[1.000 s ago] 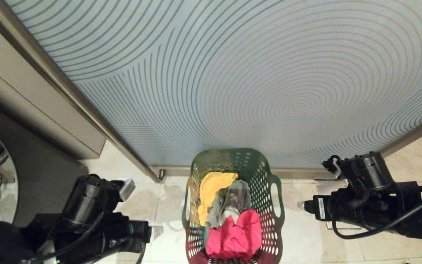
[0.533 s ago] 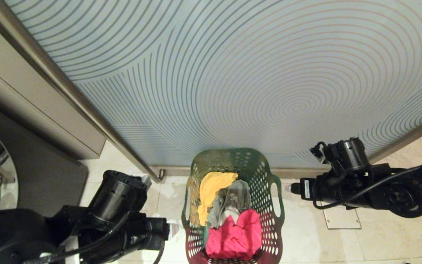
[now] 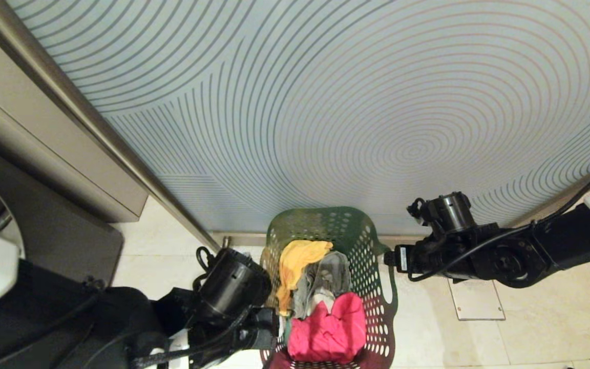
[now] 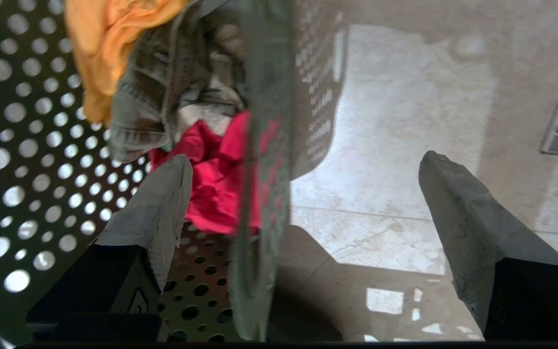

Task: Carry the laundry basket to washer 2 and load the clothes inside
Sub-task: Pick up the clothes basket and put it beside the washing machine

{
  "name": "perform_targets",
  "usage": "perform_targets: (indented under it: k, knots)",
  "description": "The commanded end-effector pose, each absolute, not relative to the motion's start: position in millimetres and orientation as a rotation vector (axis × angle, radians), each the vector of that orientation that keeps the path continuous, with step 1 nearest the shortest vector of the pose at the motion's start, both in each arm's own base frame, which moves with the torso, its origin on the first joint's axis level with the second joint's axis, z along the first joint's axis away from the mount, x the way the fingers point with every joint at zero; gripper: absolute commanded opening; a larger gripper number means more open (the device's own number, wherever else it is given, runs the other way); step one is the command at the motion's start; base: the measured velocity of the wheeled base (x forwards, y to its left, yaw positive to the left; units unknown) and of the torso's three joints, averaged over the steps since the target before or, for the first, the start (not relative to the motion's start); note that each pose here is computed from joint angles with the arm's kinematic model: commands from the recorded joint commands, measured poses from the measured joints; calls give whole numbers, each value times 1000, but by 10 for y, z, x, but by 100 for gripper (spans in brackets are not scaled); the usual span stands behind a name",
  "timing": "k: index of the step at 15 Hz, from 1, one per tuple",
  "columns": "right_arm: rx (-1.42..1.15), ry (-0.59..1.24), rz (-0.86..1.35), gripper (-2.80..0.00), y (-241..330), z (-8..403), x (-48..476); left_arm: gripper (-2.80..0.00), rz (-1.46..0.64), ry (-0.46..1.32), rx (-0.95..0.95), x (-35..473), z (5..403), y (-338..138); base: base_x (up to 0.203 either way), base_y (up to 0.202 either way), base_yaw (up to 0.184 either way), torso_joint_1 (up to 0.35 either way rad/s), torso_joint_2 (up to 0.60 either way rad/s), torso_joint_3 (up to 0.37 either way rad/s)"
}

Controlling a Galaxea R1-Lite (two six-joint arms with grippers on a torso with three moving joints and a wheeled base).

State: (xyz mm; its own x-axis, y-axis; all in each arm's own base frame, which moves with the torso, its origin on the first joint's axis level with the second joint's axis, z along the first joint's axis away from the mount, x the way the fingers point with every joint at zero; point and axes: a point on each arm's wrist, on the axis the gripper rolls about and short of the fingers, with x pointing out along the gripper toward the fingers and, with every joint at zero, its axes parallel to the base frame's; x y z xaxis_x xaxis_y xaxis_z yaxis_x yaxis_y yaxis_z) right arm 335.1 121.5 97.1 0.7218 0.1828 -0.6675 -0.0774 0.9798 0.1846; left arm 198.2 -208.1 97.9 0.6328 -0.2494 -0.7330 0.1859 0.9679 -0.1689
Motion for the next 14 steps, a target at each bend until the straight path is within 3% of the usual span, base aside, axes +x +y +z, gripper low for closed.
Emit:
perform_targets:
  k: [1, 14]
  knots:
    - [143, 754, 161, 0, 1291, 947, 3354, 0, -243, 878, -59, 2009, 863, -2142, 0, 0, 0, 0, 0, 0]
    - [199, 794, 220, 0, 1638, 717, 3270, 0, -257, 796, -84, 2237, 796, -2455, 0, 0, 0, 0, 0, 0]
